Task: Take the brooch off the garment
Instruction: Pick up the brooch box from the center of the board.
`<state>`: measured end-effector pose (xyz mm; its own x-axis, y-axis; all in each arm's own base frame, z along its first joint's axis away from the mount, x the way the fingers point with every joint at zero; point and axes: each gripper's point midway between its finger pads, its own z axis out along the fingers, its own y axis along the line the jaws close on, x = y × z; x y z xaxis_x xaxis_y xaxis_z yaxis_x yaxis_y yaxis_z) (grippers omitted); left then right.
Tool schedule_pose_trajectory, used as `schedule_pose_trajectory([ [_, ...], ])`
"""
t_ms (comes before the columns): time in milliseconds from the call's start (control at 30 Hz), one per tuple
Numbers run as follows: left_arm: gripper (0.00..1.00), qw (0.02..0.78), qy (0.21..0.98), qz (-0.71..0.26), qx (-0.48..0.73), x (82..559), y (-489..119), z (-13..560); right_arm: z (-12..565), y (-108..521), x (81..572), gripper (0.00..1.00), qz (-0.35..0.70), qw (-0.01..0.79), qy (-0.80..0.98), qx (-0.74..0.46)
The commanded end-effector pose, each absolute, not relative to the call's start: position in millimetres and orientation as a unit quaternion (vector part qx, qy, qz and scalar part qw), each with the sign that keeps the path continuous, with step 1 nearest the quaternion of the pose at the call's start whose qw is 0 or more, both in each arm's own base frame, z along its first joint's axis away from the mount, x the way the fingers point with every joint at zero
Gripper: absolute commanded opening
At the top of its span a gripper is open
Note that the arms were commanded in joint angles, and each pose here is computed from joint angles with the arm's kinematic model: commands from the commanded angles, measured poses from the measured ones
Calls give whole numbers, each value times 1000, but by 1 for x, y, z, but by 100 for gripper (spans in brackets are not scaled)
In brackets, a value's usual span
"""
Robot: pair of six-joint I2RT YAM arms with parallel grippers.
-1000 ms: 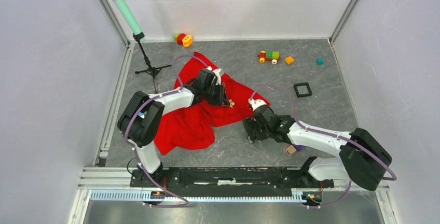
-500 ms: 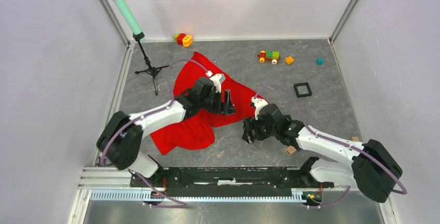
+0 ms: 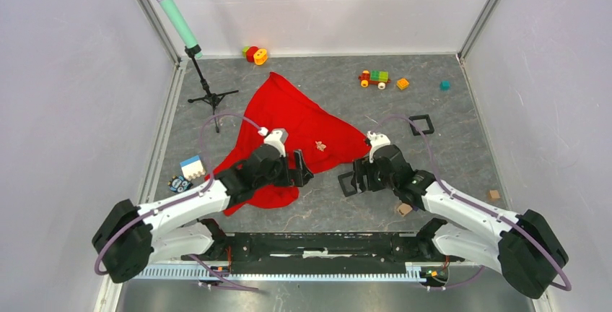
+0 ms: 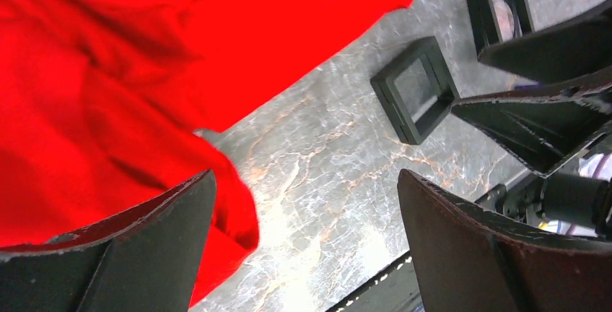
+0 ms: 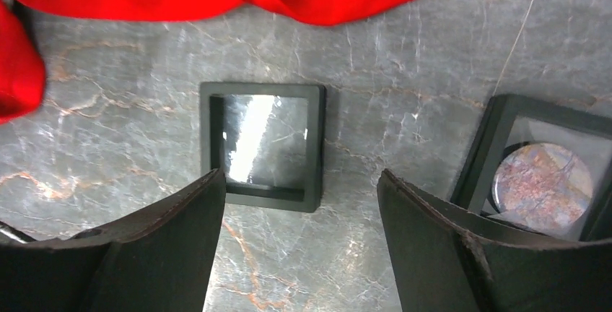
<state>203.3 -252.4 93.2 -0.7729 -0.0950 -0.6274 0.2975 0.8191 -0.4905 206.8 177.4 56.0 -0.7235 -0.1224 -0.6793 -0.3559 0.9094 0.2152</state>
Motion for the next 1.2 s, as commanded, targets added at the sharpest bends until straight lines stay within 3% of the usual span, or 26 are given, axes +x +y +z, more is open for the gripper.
schedule_pose_trajectory([
  [0,100,391,865,-313,-20,220,-239,116,46,190,199,81,216,332,908,-136],
  [467,100,287,899,-325,65,195,-287,87,78,278,130,75,500,248,812,-174],
  [700,100,330,918,-165,146,196,-290,82,79,229,174,77,363,368,850,-104],
  [867,100,335,895,-146,254,194,-318,85,91,182,196,80,279,451,847,-36],
  [1167,100,306,892,-85,321,207,-331,64,120,148,204,82,257,530,807,26],
])
